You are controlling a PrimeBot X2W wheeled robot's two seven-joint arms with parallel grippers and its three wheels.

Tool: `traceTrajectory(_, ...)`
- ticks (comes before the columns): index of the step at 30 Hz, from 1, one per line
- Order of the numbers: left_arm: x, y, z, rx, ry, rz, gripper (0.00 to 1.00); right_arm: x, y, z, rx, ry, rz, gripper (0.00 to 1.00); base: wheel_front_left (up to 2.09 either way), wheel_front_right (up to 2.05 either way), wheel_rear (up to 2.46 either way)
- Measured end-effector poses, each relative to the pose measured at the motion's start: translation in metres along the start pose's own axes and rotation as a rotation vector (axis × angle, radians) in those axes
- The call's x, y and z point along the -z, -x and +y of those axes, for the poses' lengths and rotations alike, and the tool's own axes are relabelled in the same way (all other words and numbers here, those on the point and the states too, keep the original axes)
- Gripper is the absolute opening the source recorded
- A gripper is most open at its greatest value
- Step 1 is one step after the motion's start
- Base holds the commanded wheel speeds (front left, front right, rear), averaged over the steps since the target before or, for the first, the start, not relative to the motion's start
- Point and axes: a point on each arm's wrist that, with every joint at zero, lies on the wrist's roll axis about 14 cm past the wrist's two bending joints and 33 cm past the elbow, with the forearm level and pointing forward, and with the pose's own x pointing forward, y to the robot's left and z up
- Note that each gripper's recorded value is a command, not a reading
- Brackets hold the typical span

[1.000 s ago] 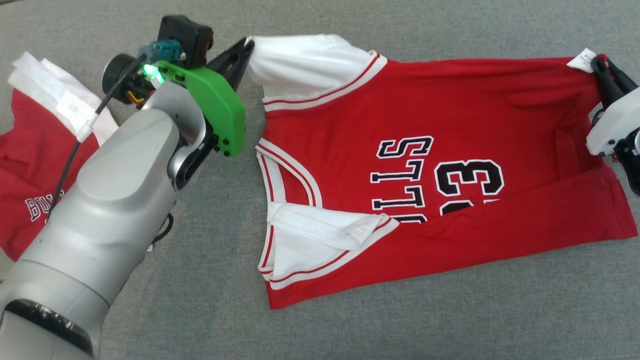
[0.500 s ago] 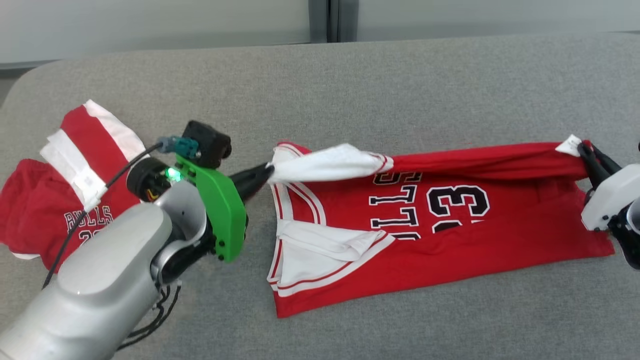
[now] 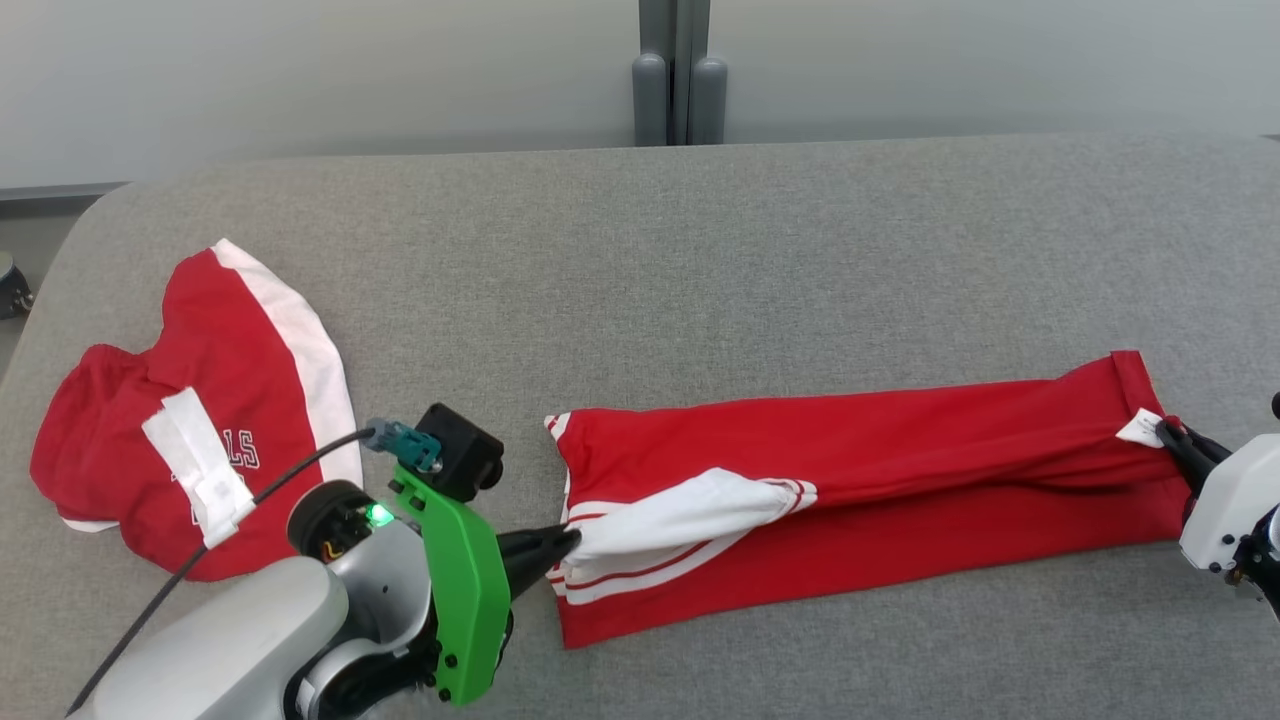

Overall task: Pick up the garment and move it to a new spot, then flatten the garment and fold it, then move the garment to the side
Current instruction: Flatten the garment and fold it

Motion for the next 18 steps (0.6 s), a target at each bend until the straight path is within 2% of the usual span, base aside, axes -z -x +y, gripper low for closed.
traceTrajectory(9, 0.019, -0.011, -0.015, 0.016, -0.037, 0.037, 0.00, 0.009, 0.014, -0.007, 0.002, 0.012, 0.055, 0.00, 0.00, 0.00, 0.00)
traceTrajectory(10, 0.021, -0.012, -0.015, 0.016, -0.037, 0.039, 0.11, 0.009, 0.014, -0.007, 0.001, 0.012, 0.060, 0.00, 0.00, 0.00, 0.00)
traceTrajectory(11, 0.024, -0.014, -0.015, 0.016, -0.036, 0.043, 0.37, 0.011, 0.014, -0.006, -0.003, 0.015, 0.067, 0.00, 0.00, 0.00, 0.00)
traceTrajectory(12, 0.026, -0.016, -0.016, 0.017, -0.035, 0.045, 0.49, 0.012, 0.015, -0.006, -0.004, 0.016, 0.075, 0.24, 0.00, 0.00, 0.00)
traceTrajectory(13, 0.029, -0.017, -0.017, 0.020, -0.036, 0.053, 0.76, 0.013, 0.016, -0.007, -0.004, 0.017, 0.079, 0.96, 0.00, 0.00, 0.00)
traceTrajectory(14, 0.032, -0.018, -0.018, 0.025, -0.035, 0.061, 0.93, 0.015, 0.017, -0.008, -0.002, 0.020, 0.087, 1.00, 0.00, 0.00, 0.00)
traceTrajectory(15, 0.036, -0.019, -0.018, 0.026, -0.030, 0.069, 1.00, 0.015, 0.018, -0.009, -0.002, 0.023, 0.089, 1.00, 0.00, 0.00, 0.00)
traceTrajectory(18, 0.041, -0.019, -0.018, 0.023, -0.022, 0.075, 1.00, 0.015, 0.022, -0.013, 0.005, 0.025, 0.096, 1.00, 0.00, 0.00, 0.00)
